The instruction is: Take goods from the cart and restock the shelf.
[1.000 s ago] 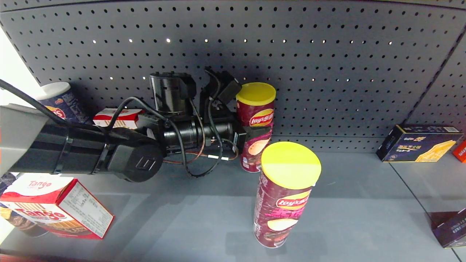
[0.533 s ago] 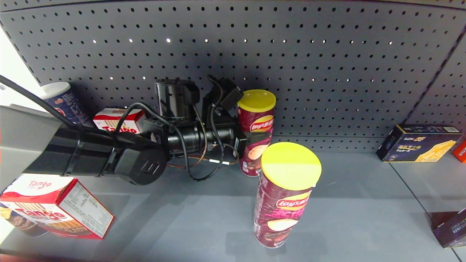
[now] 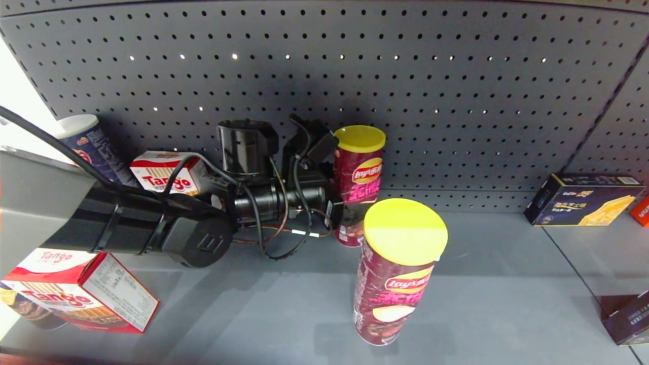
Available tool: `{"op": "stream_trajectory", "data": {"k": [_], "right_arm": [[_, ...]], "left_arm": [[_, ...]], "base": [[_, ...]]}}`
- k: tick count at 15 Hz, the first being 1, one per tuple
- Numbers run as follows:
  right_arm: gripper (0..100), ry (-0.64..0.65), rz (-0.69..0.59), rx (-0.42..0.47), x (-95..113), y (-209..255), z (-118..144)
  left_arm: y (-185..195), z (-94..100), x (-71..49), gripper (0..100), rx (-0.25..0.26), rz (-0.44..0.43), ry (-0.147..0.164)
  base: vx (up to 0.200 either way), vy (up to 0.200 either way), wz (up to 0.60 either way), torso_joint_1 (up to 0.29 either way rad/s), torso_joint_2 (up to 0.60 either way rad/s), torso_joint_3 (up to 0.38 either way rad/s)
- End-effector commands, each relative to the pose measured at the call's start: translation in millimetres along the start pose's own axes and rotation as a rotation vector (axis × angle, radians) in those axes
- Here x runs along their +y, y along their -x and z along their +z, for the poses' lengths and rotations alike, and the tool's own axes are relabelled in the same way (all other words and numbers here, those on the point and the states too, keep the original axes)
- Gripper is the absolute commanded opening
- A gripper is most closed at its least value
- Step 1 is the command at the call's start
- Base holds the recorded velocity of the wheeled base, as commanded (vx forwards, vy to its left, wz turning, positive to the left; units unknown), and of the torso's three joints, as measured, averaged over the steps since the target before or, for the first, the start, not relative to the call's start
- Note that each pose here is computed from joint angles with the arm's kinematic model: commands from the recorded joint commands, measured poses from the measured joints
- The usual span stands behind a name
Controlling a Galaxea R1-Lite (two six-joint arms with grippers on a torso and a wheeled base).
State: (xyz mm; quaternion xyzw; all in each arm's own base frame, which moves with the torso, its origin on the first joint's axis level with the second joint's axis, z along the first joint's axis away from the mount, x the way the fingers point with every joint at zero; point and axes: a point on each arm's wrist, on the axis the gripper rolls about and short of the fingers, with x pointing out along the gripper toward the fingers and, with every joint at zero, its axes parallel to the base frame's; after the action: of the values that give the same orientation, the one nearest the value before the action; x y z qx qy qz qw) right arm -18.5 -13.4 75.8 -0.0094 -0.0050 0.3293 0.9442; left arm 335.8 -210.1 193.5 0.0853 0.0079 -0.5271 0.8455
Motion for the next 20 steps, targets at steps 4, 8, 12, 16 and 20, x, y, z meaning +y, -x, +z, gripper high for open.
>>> {"op": "stream_trajectory", "data": {"k": [4,8,12,16,20], "right_arm": [[100,0.001,0.001,0.000,0,0,0],[100,0.001,0.001,0.000,0,0,0],[100,0.001,0.001,0.000,0,0,0],[100,0.001,0.001,0.000,0,0,0],[100,0.001,0.001,0.000,0,0,0]], "left_arm": [[15,4.0,-8.6,100,-0.016,0.008,-0.009],[37,-6.7,-23.1,100,0.006,0.099,-0.007],[50,-16.5,-28.3,100,0.046,0.274,-0.003],[50,-16.0,-25.2,100,0.052,0.343,-0.005],[49,-17.2,-23.5,100,0.060,0.366,-0.003]], "base": [[0.000,0.000,0.00,0.000,0.00,0.000],[0.000,0.000,0.00,0.000,0.00,0.000],[0.000,0.000,0.00,0.000,0.00,0.000],[0.000,0.000,0.00,0.000,0.00,0.000],[0.000,0.000,0.00,0.000,0.00,0.000]]}}
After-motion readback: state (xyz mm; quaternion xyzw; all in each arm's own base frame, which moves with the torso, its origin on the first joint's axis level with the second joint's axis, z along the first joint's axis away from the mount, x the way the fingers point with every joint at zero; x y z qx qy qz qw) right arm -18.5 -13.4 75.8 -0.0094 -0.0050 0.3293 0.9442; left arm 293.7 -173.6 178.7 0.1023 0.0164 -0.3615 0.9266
